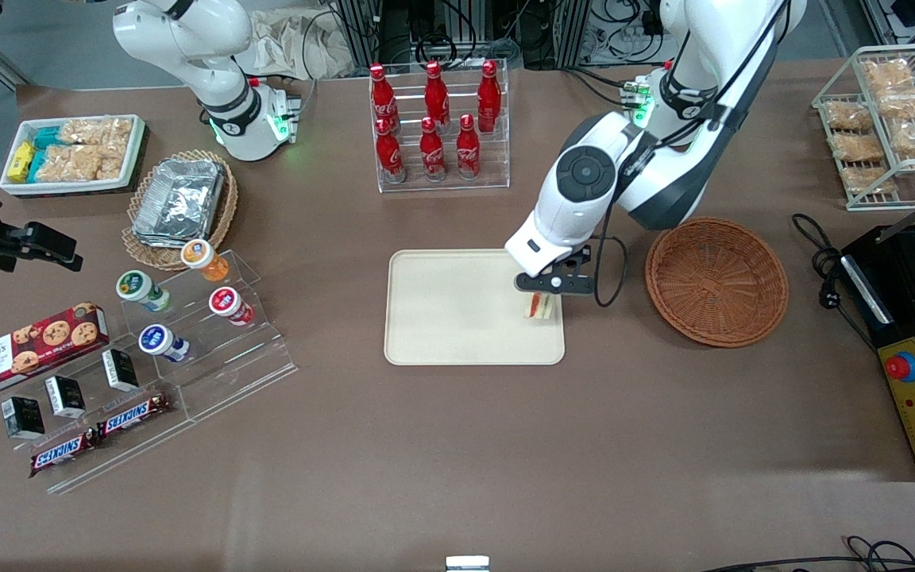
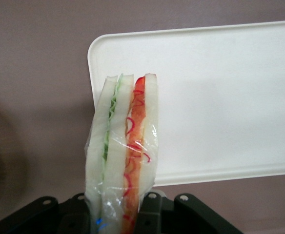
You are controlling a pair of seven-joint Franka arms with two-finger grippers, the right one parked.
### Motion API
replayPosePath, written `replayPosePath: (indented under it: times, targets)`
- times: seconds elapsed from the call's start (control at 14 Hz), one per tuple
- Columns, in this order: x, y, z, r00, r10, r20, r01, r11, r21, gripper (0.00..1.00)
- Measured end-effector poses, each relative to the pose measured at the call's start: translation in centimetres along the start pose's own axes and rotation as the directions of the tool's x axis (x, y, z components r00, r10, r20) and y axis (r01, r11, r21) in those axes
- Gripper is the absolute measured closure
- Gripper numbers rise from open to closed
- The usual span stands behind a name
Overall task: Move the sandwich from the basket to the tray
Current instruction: 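Carry the sandwich over the cream tray with the left gripper, then lower the sandwich onto the tray and open the left gripper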
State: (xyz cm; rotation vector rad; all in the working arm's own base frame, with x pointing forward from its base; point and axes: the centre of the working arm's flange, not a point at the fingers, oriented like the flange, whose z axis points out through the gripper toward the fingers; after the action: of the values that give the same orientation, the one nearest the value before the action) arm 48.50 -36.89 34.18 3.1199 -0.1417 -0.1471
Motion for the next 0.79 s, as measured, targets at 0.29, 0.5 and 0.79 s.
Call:
replayPosePath:
  times: [0.29,0.5,0.79]
  targets:
    - [0.9,0.5,5.2,0.999,-0.037,-0.018,0.037,0.999,0.032,0.75]
    - [1.2,0.7,7.5,0.998,-0.059,-0.014,0.059,0.998,0.028,0.75]
    - [1.5,0.6,9.3,0.996,-0.081,-0.036,0.083,0.995,0.051,0.75]
